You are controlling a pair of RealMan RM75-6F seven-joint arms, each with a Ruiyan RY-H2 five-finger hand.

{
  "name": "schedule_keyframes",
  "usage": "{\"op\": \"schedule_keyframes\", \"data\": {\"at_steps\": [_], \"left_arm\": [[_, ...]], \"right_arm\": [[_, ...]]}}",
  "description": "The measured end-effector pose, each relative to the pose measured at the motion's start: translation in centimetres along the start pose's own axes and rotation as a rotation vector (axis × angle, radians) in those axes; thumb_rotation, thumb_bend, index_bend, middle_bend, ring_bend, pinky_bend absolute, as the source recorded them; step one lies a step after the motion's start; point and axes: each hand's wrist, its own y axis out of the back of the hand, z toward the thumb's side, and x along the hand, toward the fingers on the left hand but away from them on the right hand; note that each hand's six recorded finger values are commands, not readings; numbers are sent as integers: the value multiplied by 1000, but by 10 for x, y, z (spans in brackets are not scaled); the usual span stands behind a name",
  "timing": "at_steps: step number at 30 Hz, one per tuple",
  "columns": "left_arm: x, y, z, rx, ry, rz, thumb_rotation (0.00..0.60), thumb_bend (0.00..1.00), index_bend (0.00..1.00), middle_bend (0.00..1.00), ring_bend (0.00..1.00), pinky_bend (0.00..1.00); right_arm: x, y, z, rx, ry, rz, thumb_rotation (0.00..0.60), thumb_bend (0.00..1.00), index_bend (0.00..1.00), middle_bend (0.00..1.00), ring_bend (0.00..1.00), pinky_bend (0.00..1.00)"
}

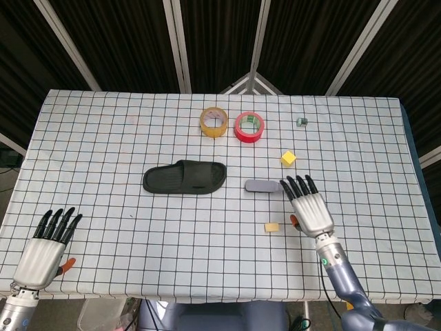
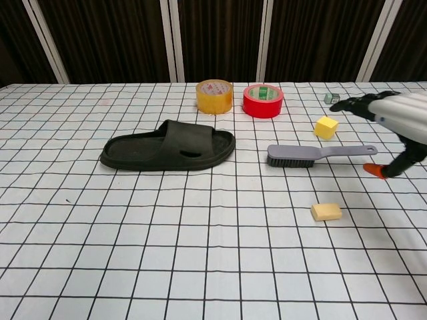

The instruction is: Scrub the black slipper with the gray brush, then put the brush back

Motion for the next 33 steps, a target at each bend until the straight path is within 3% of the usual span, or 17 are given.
{"op": "schedule_keyframes", "data": {"at_steps": [6,16,33], "left_arm": [[2,3,-10,-11,31,13,600,84,0,0,0,16],[10,2,-25,-20,75,11,600,95,0,0,0,16],[18,-3,-41,-18,142,-7,600,96,0,0,0,16]], "right_arm": [[-36,-11,22,-49,14,61,600,398,103,145,37,6],[-88,-21,47,-14,36,106,600,397,222,199,85,70],[-117,-27,44,10,44,118,600,398,333,285,167,142]]}}
